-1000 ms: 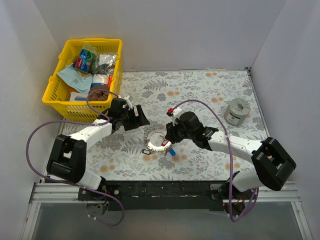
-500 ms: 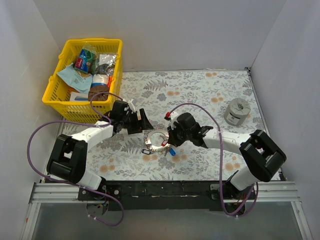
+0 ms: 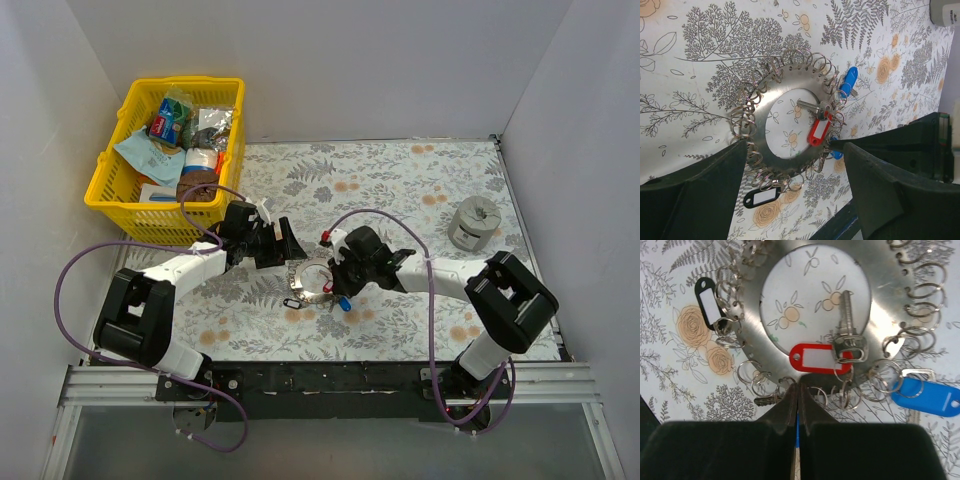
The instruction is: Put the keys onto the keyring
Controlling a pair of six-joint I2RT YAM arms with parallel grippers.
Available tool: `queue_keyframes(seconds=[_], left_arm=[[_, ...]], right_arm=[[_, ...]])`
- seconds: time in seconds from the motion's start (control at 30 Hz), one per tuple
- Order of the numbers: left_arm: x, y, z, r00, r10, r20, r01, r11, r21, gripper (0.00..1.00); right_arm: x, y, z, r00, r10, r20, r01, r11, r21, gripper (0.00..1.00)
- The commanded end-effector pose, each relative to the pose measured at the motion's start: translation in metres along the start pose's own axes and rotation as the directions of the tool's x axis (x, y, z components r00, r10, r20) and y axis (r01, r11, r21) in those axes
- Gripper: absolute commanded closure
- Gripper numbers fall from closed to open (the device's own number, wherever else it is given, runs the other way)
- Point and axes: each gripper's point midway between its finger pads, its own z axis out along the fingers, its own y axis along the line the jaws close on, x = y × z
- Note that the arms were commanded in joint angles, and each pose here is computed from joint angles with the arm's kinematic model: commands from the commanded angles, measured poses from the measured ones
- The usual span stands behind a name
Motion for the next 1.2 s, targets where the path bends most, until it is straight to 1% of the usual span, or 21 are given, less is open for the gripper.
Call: queue_keyframes(seconds=[0.0,0.13,0.3,0.4,0.57,0.77,0.9,1.03,1.17], left_arm=[[-0.001,-0.002,-0.002,1.0,0.006,0.012,-0.006,1.0,0.002,0.22],[-0.002,-0.002,-0.002,1.0,0.006,0.011,-0.007,1.0,0.001,0.22],[0.0,0.0,-0.002,1.0,0.005,0.009,-0.005,1.0,-0.008,0.22],[-0.001,0.0,-0.002,1.0,0.004,0.011,-0.004,1.0,-0.011,0.22],[-0.002,0.001,-0.006,1.0,0.009,0.016,-0.008,1.0,-0.023,0.22],[0.003,0.013,-0.008,1.0,-0.003,0.005,0.003,0.996,-0.09,0.22],[0.008,0.022,-0.005,1.0,-0.027,-0.013,0.025,0.991,-0.131,0.22],[0.019,0.033,0.004,0.996,-0.061,-0.064,0.05,0.986,-0.159,0.23],[0.028,0.037,0.015,0.99,-0.087,-0.113,0.069,0.985,-0.157,0.24]], right_arm=[[-0.01,0.021,0.006,0.997,-0.075,0.007,0.075,0.993,-0.087,0.99],[-0.009,0.025,0.007,0.997,-0.08,0.003,0.08,0.991,-0.103,0.99],[-0.02,0.049,-0.004,0.992,-0.104,0.076,0.119,0.968,-0.22,0.99],[-0.026,0.056,-0.008,0.989,-0.1,0.105,0.123,0.963,-0.241,0.99],[-0.045,0.045,-0.014,0.985,-0.074,0.159,0.101,0.981,-0.169,0.99],[-0.064,0.02,-0.014,0.982,-0.027,0.189,0.041,0.997,-0.072,0.99],[-0.059,-0.001,-0.011,0.986,0.039,0.164,-0.036,0.999,-0.025,0.99],[-0.044,-0.024,-0.005,0.986,0.116,0.121,-0.121,0.992,0.03,0.99],[-0.025,-0.038,0.002,0.987,0.148,0.067,-0.153,0.985,0.075,0.99]])
